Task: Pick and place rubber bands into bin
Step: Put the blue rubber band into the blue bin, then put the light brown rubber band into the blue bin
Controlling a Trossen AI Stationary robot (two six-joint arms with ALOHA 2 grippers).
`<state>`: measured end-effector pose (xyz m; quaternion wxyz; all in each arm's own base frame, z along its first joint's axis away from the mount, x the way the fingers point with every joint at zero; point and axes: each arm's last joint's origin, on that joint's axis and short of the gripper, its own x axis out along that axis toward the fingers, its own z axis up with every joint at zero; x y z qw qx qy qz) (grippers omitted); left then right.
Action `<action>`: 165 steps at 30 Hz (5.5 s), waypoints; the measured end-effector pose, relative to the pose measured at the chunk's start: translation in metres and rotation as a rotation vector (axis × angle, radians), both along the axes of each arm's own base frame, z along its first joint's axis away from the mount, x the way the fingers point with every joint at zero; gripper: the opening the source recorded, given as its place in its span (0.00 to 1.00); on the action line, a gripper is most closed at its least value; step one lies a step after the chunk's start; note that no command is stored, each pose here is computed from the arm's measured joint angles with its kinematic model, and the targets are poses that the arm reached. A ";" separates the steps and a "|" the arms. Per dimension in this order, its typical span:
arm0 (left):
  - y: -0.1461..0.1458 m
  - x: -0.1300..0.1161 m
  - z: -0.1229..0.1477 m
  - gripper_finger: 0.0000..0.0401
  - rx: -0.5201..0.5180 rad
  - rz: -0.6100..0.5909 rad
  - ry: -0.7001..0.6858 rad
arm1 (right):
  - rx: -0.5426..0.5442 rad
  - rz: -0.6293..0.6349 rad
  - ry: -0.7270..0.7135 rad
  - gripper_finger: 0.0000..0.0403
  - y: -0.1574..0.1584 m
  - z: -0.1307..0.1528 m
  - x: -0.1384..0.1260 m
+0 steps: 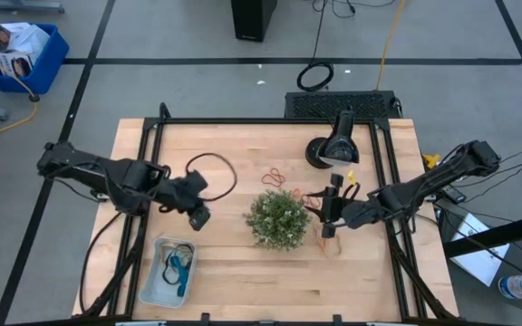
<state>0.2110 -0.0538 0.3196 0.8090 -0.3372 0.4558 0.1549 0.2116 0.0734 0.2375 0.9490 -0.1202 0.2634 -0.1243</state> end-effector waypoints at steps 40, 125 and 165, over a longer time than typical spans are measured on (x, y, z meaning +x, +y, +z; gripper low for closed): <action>-0.124 -0.012 -0.084 0.01 -0.150 0.287 0.614 | 0.070 -0.029 -0.063 0.38 -0.004 -0.036 -0.008; -0.024 0.023 -0.003 0.20 0.454 0.003 -0.198 | 0.468 -0.179 0.382 0.37 -0.014 -0.065 -0.044; -0.024 0.022 -0.004 0.20 0.449 -0.014 -0.180 | 0.426 -0.301 0.533 0.37 -0.007 -0.110 -0.024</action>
